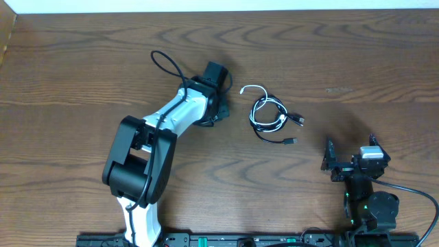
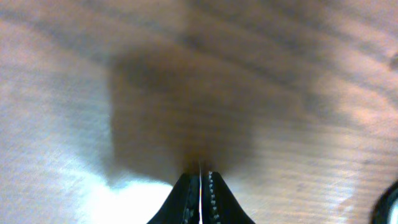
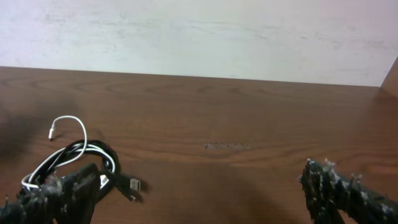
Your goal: Untangle cables
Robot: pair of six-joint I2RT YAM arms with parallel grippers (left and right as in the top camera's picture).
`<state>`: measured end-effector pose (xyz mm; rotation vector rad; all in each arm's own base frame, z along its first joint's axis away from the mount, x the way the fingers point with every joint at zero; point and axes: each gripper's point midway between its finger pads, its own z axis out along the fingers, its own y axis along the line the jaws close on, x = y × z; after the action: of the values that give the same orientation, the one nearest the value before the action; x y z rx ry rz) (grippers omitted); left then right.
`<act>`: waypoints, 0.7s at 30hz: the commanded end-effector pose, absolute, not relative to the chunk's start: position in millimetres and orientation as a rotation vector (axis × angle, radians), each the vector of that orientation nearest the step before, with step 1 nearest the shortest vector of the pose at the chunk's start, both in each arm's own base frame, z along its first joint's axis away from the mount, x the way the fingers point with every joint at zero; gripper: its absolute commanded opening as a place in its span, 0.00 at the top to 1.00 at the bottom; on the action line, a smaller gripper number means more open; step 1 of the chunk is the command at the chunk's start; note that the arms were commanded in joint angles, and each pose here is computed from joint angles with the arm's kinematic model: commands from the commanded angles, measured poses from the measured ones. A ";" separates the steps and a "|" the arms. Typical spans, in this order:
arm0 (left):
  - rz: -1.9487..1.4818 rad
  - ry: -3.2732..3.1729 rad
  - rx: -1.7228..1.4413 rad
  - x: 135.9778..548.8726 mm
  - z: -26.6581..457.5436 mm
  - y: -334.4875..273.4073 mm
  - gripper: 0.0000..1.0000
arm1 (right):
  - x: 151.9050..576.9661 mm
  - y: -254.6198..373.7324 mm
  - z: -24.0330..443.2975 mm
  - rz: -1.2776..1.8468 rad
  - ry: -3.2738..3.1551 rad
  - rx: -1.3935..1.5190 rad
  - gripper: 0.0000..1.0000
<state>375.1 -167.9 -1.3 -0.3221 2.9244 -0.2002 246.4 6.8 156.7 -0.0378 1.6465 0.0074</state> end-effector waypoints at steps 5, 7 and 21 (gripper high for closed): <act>-0.212 3.044 -0.461 362.0 -1.9 -131.4 0.84 | 246.2 8.1 155.6 0.015 1.650 -0.037 0.01; -0.269 3.049 -0.512 362.9 3.5 -125.4 0.73 | 246.2 8.1 155.6 0.015 1.650 -0.037 0.01; -0.539 2.875 -0.617 407.7 23.9 -108.9 0.42 | 246.2 8.1 155.6 0.015 1.650 -0.037 0.01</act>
<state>398.6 -101.3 9.9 -0.6583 2.9180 -0.4847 246.4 6.8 156.7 -0.0378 1.6465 0.0074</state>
